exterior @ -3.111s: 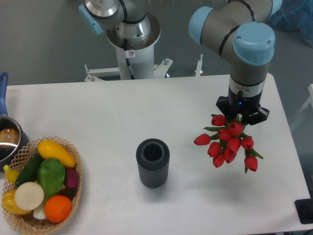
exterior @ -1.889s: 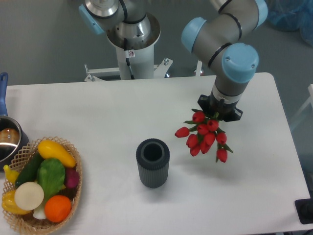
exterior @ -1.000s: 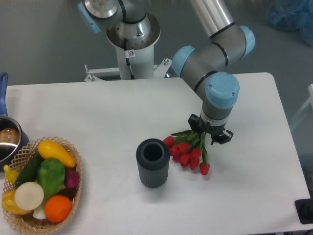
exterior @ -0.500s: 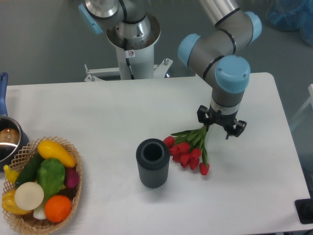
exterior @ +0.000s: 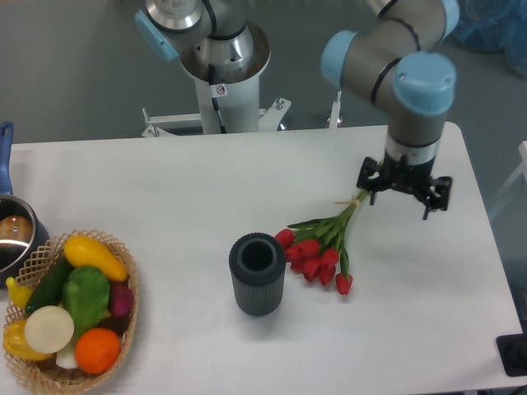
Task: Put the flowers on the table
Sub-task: 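Raise the open gripper up away from the tulips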
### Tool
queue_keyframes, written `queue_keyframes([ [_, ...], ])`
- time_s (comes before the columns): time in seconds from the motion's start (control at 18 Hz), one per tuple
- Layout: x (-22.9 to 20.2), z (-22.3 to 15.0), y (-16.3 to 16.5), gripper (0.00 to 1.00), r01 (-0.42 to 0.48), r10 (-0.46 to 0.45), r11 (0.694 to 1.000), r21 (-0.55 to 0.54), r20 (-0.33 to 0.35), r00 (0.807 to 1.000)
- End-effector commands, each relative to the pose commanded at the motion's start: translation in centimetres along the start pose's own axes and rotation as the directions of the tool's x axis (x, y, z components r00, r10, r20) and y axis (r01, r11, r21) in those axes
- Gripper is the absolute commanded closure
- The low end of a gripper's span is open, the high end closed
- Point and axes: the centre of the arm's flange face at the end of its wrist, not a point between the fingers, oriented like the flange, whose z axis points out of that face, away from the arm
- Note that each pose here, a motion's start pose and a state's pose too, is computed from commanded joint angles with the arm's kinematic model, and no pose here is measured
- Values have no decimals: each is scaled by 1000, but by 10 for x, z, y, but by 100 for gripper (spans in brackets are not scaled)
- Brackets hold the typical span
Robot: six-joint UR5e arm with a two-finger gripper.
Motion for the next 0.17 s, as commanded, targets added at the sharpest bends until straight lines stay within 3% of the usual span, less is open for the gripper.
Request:
queue_keyframes([
  [0.17, -4, -4, 8, 0, -42, 42, 999, -5, 7, 999],
])
